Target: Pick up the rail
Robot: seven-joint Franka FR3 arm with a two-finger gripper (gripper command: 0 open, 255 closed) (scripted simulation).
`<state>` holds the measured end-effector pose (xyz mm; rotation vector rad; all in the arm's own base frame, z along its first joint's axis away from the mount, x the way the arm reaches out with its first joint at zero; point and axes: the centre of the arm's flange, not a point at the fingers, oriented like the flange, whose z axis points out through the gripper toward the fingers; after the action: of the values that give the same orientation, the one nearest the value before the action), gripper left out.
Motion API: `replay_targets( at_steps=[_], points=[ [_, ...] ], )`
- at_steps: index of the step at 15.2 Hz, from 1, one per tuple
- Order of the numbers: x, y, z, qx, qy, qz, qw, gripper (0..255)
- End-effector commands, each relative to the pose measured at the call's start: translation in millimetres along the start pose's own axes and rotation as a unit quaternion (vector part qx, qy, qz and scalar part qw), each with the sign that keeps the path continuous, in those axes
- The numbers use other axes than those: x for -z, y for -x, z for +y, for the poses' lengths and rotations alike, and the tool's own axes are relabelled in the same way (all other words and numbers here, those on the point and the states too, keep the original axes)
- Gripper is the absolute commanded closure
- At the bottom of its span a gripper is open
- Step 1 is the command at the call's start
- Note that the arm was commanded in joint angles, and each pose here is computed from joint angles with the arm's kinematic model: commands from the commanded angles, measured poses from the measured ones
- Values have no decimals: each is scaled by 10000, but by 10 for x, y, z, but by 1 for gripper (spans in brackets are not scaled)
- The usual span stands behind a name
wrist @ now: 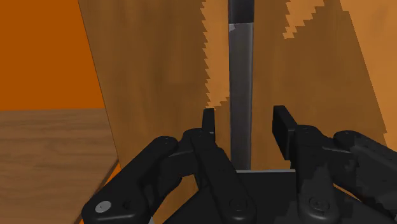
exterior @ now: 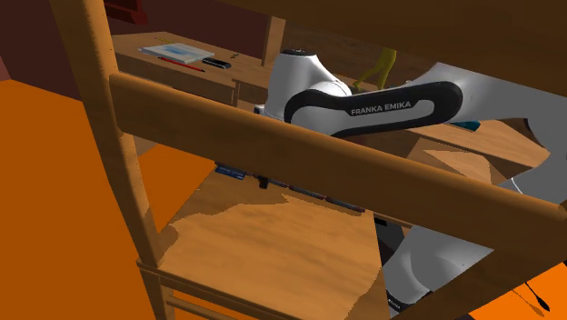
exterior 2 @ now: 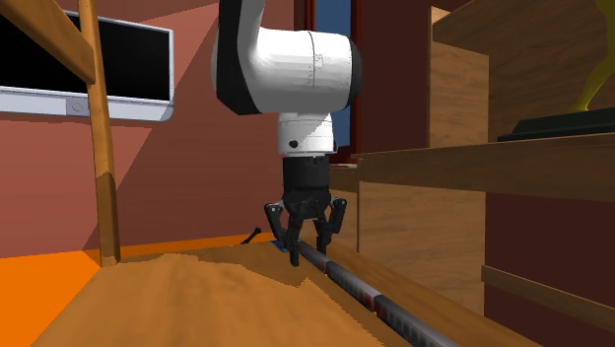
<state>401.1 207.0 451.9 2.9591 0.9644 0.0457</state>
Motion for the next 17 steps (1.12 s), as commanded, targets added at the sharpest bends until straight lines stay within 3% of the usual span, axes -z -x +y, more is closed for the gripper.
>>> replay_targets(
  at_steps=[1,8,17],
  points=[
    [-36,8,32,-5,33,-33,10000,255],
    [-40,5,32,-5,33,-33,10000,255],
    [435,-4,50,-5,33,-33,10000,255]
  ],
)
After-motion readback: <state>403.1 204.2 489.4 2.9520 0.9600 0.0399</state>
